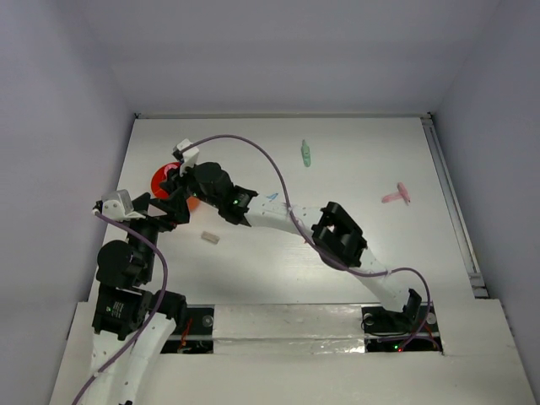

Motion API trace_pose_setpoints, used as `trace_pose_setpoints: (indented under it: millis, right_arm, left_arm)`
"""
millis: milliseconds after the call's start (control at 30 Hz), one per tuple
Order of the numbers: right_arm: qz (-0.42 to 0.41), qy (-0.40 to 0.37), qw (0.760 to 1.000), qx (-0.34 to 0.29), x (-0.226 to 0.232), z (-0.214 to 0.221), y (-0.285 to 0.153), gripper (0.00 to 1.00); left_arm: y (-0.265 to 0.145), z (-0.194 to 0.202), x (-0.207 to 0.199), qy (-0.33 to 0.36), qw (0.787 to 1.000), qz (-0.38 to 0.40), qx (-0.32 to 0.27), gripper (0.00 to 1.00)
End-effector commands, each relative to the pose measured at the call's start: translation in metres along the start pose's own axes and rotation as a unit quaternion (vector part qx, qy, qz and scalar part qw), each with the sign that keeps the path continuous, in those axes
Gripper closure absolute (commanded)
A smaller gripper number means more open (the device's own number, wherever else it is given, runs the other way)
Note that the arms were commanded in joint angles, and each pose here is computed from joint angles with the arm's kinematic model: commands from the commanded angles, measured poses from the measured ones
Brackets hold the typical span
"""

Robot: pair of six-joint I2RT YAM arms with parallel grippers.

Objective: Sort the stationery into containers
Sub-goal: Place the stationery in the storage box.

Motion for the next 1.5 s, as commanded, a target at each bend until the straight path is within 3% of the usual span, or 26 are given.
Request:
trace_pose_setpoints:
  millis: [0,600,800,1167,1367,1400,1467]
  right_arm:
    - [-0.019,-0.004,0.999,-0.038,0.005,-0.003,0.010,0.77]
    - [-0.002,-0.014,0.999,-0.044,0.001,0.027,0.023,0.66]
    - [-0.005,-0.006,0.999,-0.041,0.002,0.029,0.023,0.51]
    - [-0.020,0.011,0.998,-0.058,0.007,0.013,0.006,0.44]
    - [-0.053,0.016,0.995,-0.085,0.023,-0.030,-0.030,0.44]
    - [-0.060,0.014,0.995,-0.073,0.026,-0.022,-0.040,0.44]
    - [-0.068,0.017,0.993,-0.091,0.031,-0.050,-0.061,0.44]
  left_arm:
    - [-0.003,-0.016,-0.005,-0.010,0.999,0.008,-0.031,0.01]
    - [-0.002,-0.015,-0.006,-0.009,0.999,0.014,-0.028,0.01]
    - [-0.002,-0.015,-0.004,-0.011,1.000,0.004,-0.028,0.01]
    - [-0.001,-0.013,-0.003,-0.015,1.000,-0.007,-0.024,0.01]
    - [0.000,-0.018,-0.006,-0.032,0.999,-0.010,-0.023,0.01]
    - [0.001,-0.027,-0.011,-0.043,0.999,-0.005,-0.028,0.01]
    - [0.002,-0.035,-0.017,-0.051,0.998,0.007,-0.022,0.01]
Point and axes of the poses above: each gripper's point midway between its finger pads, its own y axis out along the fingers, its own x axis along the line the jaws close on, z = x × y, the point moved 10 cm from there along -y, back along the fingers
